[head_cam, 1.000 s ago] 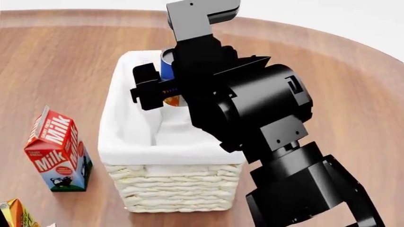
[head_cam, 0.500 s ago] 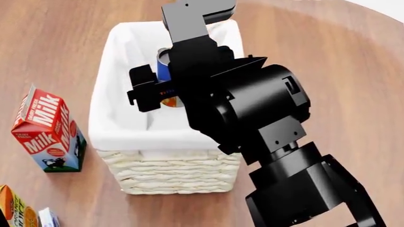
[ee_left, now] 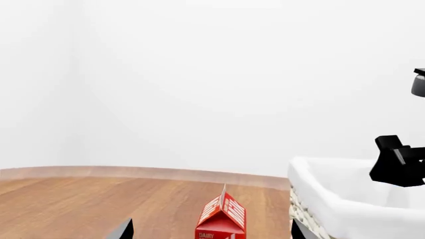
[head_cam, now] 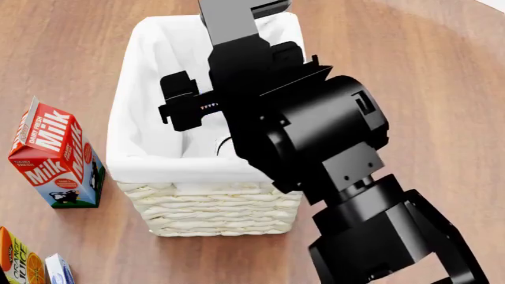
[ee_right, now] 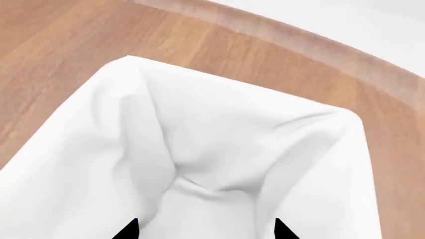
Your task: Pick up the alphabet soup, and put it in the basket.
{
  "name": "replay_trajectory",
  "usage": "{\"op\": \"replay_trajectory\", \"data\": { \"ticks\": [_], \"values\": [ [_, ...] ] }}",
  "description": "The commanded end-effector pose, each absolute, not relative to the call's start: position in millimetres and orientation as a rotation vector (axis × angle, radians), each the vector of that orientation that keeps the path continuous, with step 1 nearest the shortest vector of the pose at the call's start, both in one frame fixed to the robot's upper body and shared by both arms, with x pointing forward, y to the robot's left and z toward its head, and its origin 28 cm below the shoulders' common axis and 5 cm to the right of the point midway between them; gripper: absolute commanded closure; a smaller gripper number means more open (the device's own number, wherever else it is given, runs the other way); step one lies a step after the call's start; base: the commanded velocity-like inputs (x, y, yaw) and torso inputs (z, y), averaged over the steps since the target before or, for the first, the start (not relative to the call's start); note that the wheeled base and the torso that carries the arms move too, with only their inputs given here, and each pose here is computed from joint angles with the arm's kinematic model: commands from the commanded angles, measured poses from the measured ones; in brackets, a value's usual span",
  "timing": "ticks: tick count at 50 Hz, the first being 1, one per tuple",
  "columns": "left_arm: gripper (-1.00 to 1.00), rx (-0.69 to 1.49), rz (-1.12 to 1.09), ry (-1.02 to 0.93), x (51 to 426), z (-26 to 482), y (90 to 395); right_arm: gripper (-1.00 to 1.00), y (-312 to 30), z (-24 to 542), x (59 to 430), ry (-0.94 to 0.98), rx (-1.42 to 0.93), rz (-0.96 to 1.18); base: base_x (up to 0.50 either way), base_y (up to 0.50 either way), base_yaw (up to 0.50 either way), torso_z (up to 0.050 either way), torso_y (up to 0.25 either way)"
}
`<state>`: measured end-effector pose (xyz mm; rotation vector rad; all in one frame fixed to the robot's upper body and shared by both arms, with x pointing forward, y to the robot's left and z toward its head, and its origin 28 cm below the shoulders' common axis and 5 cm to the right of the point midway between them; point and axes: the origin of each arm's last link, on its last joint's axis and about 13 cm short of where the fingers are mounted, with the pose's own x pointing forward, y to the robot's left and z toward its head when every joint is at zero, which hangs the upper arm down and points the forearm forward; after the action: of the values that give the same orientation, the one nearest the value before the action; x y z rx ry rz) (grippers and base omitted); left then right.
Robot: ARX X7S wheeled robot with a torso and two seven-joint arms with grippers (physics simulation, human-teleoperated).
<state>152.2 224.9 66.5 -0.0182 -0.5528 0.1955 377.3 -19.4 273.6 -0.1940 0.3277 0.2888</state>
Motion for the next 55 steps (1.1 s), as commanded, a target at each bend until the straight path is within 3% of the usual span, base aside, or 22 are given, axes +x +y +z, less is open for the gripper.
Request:
{"op": "replay_trajectory", "data": {
  "ticks": [1, 17, 21, 37, 55],
  "values": [
    [-1.00, -0.023, 0.193, -0.554, 152, 66, 225, -1.00, -22, 282, 372, 0.288, -0.211, 0.287, 0.00, 0.00, 0.00, 0.000, 0.000],
    [-1.00, -0.020, 0.194, -0.550, 153, 65, 224, -1.00, -45, 305, 320, 0.076, -0.298, 0.313, 0.00, 0.00, 0.00, 0.000, 0.000],
    [-1.00, -0.028, 0.209, -0.557, 151, 67, 228, -1.00, -54, 301, 291, -0.028, -0.321, 0.340, 0.00, 0.00, 0.00, 0.000, 0.000],
    [-1.00, -0.040, 0.247, -0.570, 149, 69, 234, -1.00, -106, 240, 198, -0.348, -0.197, 0.347, 0.00, 0.00, 0.00, 0.000, 0.000],
    [-1.00, -0.038, 0.264, -0.571, 150, 69, 236, -1.00, -159, 135, 168, -0.320, -0.022, 0.183, 0.00, 0.00, 0.00, 0.000, 0.000]
  ]
}}
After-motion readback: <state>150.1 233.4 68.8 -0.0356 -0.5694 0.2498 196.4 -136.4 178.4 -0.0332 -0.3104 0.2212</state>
